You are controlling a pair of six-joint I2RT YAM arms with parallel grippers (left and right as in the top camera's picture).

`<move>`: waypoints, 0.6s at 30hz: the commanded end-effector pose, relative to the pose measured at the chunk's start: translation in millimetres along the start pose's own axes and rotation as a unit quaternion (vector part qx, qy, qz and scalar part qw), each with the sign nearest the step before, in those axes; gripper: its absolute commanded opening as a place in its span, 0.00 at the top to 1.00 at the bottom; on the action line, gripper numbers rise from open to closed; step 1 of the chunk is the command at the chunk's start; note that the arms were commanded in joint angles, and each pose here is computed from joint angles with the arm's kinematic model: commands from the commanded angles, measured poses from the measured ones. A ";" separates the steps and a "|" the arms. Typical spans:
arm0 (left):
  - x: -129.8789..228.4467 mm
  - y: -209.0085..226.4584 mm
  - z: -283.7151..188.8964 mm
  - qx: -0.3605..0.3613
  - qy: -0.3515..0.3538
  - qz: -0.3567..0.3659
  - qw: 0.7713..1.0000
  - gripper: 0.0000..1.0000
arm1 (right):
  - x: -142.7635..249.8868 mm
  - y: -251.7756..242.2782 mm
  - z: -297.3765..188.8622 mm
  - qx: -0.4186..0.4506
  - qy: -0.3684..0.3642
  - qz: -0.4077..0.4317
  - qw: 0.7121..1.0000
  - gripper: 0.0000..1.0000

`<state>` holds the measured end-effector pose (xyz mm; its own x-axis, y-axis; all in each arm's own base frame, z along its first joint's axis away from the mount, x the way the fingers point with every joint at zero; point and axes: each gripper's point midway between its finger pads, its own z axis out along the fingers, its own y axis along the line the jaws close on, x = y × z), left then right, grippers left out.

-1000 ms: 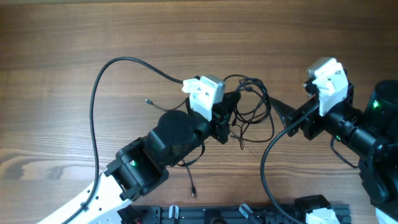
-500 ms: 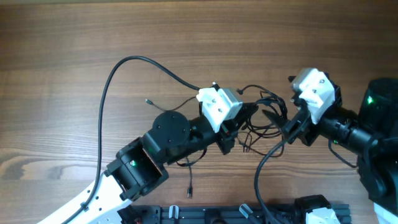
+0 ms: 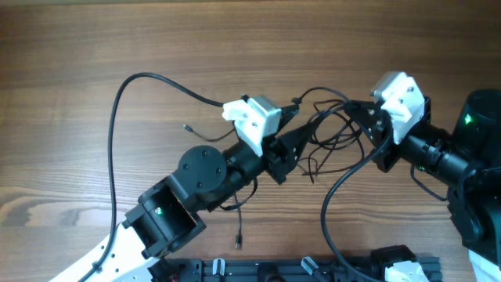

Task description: Untangle cables

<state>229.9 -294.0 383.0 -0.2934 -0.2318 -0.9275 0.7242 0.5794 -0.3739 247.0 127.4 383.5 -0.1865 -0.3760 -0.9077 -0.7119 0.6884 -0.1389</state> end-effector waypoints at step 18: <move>-9.7 -10.3 -21.1 0.023 0.004 -0.308 0.951 0.32 | -43.8 -0.5 -7.8 -0.017 -0.082 0.097 0.992 0.96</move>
<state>214.3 -273.7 400.4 -0.5753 -0.4876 -0.6567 0.5287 0.3908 -0.7534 254.1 134.7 411.3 -0.1964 -0.2076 -0.9583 -0.6906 0.7231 -0.0151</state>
